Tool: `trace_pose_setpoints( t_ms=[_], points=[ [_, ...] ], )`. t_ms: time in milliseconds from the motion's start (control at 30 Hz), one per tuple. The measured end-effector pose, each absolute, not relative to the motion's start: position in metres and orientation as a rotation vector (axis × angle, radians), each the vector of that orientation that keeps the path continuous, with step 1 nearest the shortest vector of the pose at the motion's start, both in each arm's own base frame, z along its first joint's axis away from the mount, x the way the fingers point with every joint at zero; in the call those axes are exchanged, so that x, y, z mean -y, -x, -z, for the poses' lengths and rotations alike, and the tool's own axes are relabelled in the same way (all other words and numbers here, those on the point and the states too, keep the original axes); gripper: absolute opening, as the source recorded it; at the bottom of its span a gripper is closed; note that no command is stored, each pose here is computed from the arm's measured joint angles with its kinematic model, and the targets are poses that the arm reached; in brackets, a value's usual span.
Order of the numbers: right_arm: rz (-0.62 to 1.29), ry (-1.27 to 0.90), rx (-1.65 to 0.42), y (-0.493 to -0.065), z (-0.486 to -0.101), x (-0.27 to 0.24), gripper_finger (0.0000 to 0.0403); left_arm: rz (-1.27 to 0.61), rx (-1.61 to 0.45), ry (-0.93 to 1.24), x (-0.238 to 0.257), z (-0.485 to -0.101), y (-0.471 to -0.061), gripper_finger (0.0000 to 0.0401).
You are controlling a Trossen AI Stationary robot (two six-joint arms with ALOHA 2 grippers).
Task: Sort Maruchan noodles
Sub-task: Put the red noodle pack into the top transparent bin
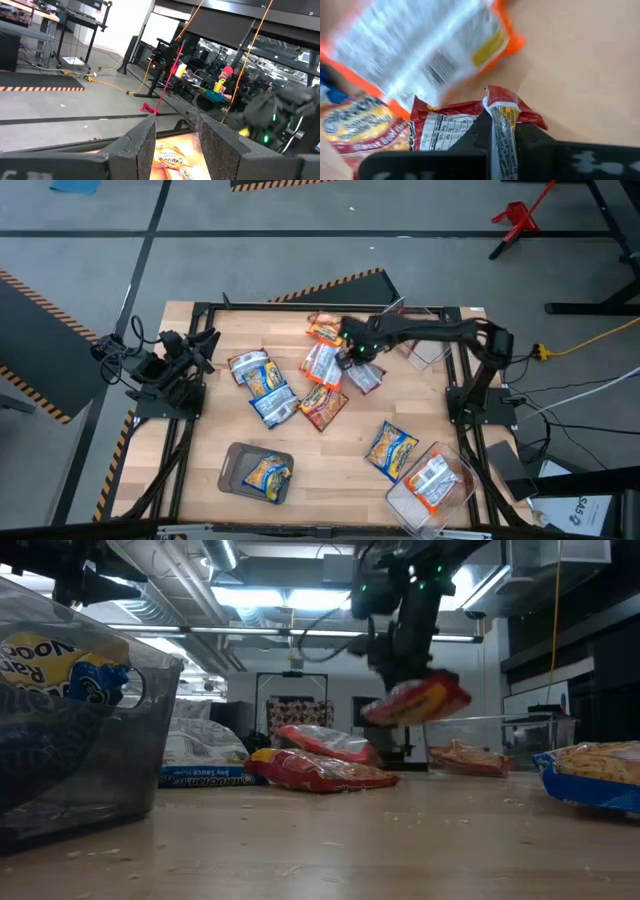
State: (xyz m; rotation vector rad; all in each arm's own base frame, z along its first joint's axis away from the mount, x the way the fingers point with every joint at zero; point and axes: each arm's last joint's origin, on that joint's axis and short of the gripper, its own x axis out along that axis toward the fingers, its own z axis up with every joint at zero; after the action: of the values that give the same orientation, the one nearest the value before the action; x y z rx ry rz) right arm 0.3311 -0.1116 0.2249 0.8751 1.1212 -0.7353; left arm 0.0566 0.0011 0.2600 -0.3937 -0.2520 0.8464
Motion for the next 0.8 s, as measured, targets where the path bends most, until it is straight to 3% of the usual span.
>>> trace_pose_setpoints(
  t_ms=[233,433,800],
  points=[
    [0.840,-0.788,-1.057,-0.284,-0.290,0.140,0.0009,-0.847,0.249,0.390,-0.001,-0.260,-0.057,0.0140],
    [0.991,-0.696,-1.068,-0.233,-0.319,0.155,0.0008,-0.852,0.248,0.389,-0.001,-0.260,-0.057,0.0140],
    [1.113,-0.711,-1.089,-0.190,-0.292,0.180,0.0009,-0.882,0.246,0.391,-0.002,-0.259,-0.056,0.0140]
  ],
)
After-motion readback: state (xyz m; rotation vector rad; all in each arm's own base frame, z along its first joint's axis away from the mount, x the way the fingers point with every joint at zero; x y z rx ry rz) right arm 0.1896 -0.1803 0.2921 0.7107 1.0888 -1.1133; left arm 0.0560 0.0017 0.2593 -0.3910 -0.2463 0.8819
